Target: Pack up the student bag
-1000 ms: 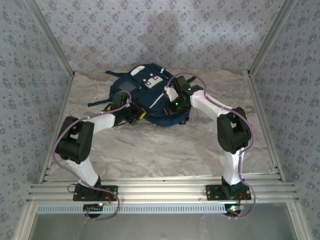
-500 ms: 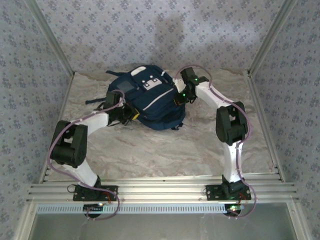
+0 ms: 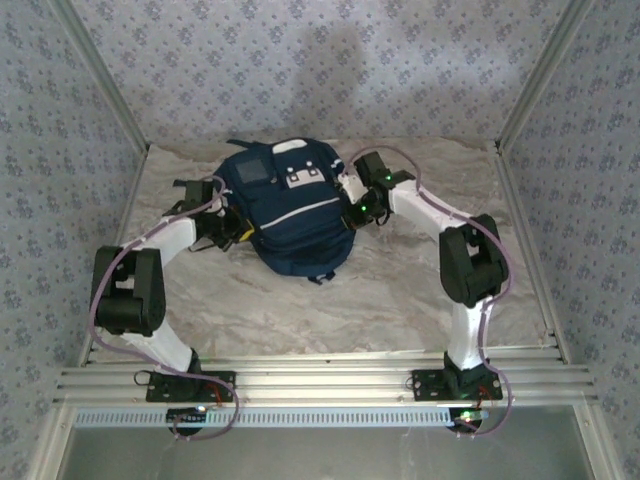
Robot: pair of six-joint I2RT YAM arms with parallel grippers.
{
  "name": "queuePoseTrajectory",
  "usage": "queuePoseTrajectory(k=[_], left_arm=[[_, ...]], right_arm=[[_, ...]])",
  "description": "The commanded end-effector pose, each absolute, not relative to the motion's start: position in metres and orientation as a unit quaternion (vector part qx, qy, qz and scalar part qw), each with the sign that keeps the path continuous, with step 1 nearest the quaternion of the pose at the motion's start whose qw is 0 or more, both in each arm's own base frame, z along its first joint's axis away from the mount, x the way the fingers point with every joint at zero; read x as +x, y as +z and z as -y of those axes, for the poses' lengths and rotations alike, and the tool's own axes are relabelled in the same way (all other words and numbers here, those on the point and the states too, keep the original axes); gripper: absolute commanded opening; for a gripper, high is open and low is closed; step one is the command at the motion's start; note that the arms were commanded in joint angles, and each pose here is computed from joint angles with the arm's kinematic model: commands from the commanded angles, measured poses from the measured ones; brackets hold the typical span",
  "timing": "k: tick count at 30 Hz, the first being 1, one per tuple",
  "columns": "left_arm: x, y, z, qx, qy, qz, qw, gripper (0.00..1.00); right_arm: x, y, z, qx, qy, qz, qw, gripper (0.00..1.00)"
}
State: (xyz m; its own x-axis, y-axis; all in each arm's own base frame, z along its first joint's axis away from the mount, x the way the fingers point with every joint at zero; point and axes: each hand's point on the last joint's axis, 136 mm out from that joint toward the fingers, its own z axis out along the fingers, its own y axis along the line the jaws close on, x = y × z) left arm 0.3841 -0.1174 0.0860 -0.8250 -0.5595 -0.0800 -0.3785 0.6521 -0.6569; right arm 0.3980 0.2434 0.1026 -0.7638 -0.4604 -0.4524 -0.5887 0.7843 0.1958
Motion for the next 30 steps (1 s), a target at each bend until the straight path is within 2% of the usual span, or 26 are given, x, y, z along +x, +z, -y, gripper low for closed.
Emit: queuePoseTrajectory(k=[1, 3, 5, 8, 10, 13, 16, 19, 21, 23, 30], left_arm=[[0.399, 0.101, 0.097, -0.249, -0.291, -0.908, 0.17, 0.13], [0.396, 0.109, 0.093, -0.233, -0.273, -0.917, 0.176, 0.35], [0.39, 0.12, 0.089, -0.215, -0.248, -0.926, 0.187, 0.48], [0.379, 0.136, 0.092, -0.196, -0.233, -0.931, 0.204, 0.58], [0.37, 0.144, 0.103, -0.201, -0.255, -0.924, 0.203, 0.63], [0.356, 0.148, 0.115, -0.244, -0.306, -0.9, 0.189, 0.65], [0.342, 0.145, 0.115, -0.304, -0.334, -0.873, 0.185, 0.66], [0.327, 0.137, 0.114, -0.371, -0.364, -0.835, 0.178, 0.73], [0.319, 0.13, 0.112, -0.406, -0.375, -0.814, 0.179, 0.74], [0.316, 0.127, 0.108, -0.429, -0.376, -0.799, 0.191, 0.77], [0.325, 0.125, 0.098, -0.461, -0.377, -0.772, 0.223, 0.77]], right_arm=[[0.366, 0.131, -0.264, -0.277, 0.217, -0.915, 0.195, 0.0], [0.352, 0.136, -0.279, -0.279, 0.246, -0.909, 0.19, 0.0], [0.348, 0.143, -0.298, -0.279, 0.273, -0.899, 0.197, 0.0], [0.342, 0.145, -0.326, -0.275, 0.322, -0.887, 0.184, 0.0], [0.336, 0.145, -0.348, -0.281, 0.347, -0.878, 0.172, 0.0], [0.329, 0.147, -0.378, -0.292, 0.366, -0.869, 0.162, 0.0], [0.333, 0.144, -0.4, -0.255, 0.395, -0.87, 0.151, 0.0], [0.338, 0.142, -0.416, -0.22, 0.421, -0.867, 0.154, 0.0], [0.338, 0.141, -0.425, -0.222, 0.417, -0.866, 0.162, 0.0], [0.337, 0.144, -0.436, -0.223, 0.428, -0.86, 0.163, 0.0], [0.327, 0.159, -0.461, -0.234, 0.463, -0.841, 0.151, 0.0]])
